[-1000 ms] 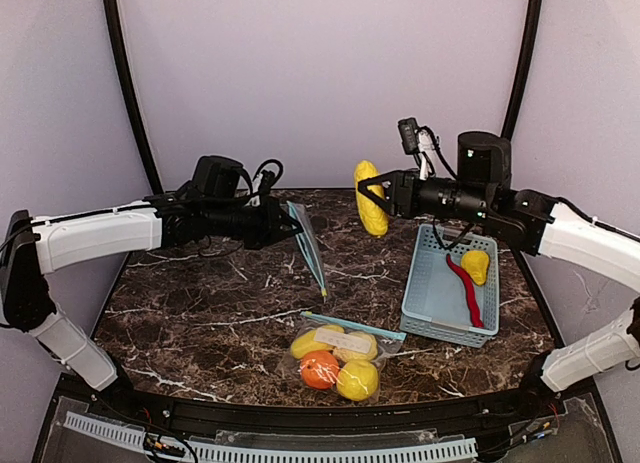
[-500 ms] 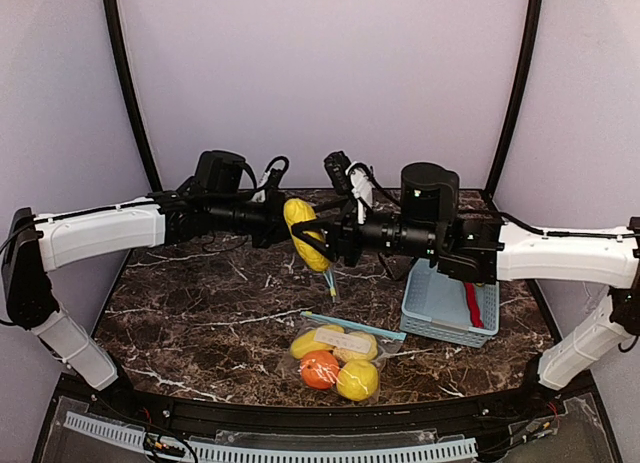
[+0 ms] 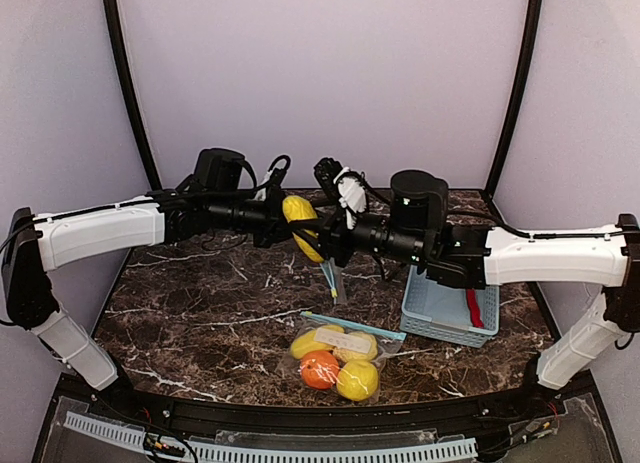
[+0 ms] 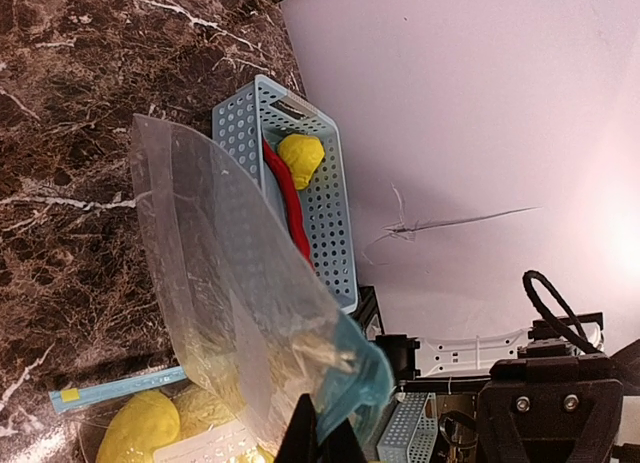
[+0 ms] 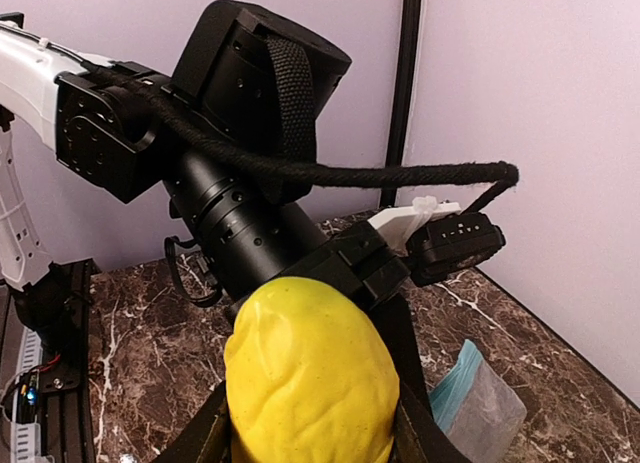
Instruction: Place the food in the zip-top bag and seal the zipper
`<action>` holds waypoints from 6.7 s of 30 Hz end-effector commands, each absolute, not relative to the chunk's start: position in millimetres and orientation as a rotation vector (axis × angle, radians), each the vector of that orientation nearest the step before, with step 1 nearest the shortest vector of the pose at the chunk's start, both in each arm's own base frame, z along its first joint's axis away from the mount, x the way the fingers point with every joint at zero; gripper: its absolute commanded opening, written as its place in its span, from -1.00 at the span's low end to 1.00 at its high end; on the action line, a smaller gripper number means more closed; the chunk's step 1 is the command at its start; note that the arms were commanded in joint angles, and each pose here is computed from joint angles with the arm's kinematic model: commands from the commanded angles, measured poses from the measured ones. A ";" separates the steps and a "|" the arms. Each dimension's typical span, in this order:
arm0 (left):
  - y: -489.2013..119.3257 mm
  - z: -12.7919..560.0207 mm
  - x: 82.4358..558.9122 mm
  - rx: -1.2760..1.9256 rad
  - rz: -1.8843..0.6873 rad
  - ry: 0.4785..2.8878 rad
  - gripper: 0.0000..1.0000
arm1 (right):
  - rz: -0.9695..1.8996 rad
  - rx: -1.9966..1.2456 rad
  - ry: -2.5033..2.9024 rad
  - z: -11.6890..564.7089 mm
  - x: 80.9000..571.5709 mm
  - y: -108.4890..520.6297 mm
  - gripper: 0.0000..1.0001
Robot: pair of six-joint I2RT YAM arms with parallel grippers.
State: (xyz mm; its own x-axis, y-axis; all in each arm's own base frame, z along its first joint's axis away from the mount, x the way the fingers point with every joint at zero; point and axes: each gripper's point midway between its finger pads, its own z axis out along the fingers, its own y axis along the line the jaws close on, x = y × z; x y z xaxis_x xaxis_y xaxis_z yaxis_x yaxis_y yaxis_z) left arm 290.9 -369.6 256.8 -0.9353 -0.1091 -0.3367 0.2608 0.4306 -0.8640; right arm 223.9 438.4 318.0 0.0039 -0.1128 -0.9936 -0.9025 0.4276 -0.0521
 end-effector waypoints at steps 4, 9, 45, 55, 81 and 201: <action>-367.4 277.2 277.9 0.195 -1.537 2.319 -0.99 | 0.670 -0.922 1.437 310.4 236.7 428.7 -0.20; -365.4 277.6 274.3 0.197 -1.541 2.324 -0.99 | 0.650 -0.929 1.478 295.7 240.5 429.4 -0.21; -341.2 283.3 289.1 0.050 -1.519 2.194 -0.99 | 0.939 -0.892 2.200 174.7 269.6 436.5 -0.33; -337.3 275.4 287.3 0.053 -1.507 2.214 -0.99 | 1.004 -0.942 2.171 179.4 259.5 439.8 -0.36; -326.5 208.5 272.9 0.230 -1.267 2.358 -0.99 | 0.210 0.085 2.641 109.8 313.5 137.5 -0.30; -278.7 220.2 294.2 0.755 -0.436 2.342 0.61 | 0.396 -1.091 2.229 177.6 225.3 428.5 -1.00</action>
